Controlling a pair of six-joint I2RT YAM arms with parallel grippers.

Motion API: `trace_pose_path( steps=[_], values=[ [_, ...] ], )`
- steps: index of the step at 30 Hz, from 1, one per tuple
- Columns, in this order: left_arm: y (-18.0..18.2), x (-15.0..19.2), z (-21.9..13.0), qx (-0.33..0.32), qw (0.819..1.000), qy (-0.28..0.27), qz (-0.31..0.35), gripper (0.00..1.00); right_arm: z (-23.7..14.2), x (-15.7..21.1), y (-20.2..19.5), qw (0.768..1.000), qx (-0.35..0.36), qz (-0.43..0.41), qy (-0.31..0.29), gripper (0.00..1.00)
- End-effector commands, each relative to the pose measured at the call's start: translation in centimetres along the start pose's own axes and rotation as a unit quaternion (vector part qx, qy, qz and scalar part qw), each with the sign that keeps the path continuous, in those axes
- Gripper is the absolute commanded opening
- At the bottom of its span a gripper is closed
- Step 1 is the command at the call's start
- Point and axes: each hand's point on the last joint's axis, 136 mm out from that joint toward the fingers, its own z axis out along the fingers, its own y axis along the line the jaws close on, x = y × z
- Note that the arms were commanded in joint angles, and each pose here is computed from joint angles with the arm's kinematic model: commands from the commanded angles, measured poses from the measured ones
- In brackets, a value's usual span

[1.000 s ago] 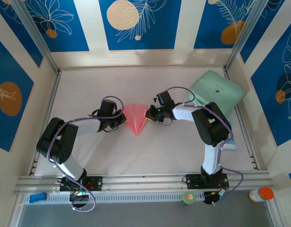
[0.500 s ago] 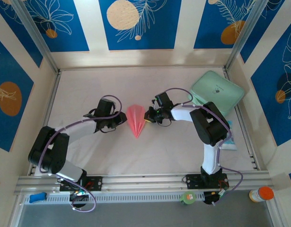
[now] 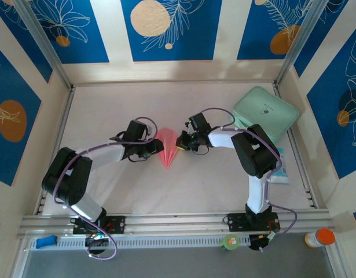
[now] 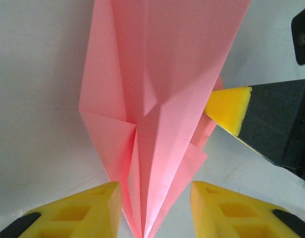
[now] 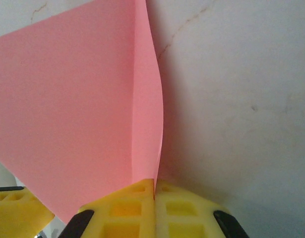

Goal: Fold a paper plane with a square sheet of paper (pick it up from the middle)
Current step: Move the paper plane to the top-center of the table.

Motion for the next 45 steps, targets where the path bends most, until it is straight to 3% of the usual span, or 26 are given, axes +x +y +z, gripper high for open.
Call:
trace_pose_path(
  steps=[1,16,32,45],
  values=[
    [-0.7,0.4,0.5,0.008,1.0,0.024,0.01,0.42,0.4,0.3,0.2,1.0,0.0,-0.004,0.013,0.02],
    [-2.2,1.9,1.3,0.023,0.997,0.057,0.034,0.4,0.4,0.3,0.0,1.0,0.003,-0.001,0.014,0.02],
    [-1.7,2.8,3.0,-0.054,0.99,0.086,0.096,0.42,0.1,0.3,0.7,1.0,-0.006,-0.007,0.013,0.02],
    [-1.3,3.3,3.8,-0.103,0.979,0.103,0.145,0.51,-0.2,0.2,1.1,1.0,-0.015,-0.011,0.009,0.02]
  ],
)
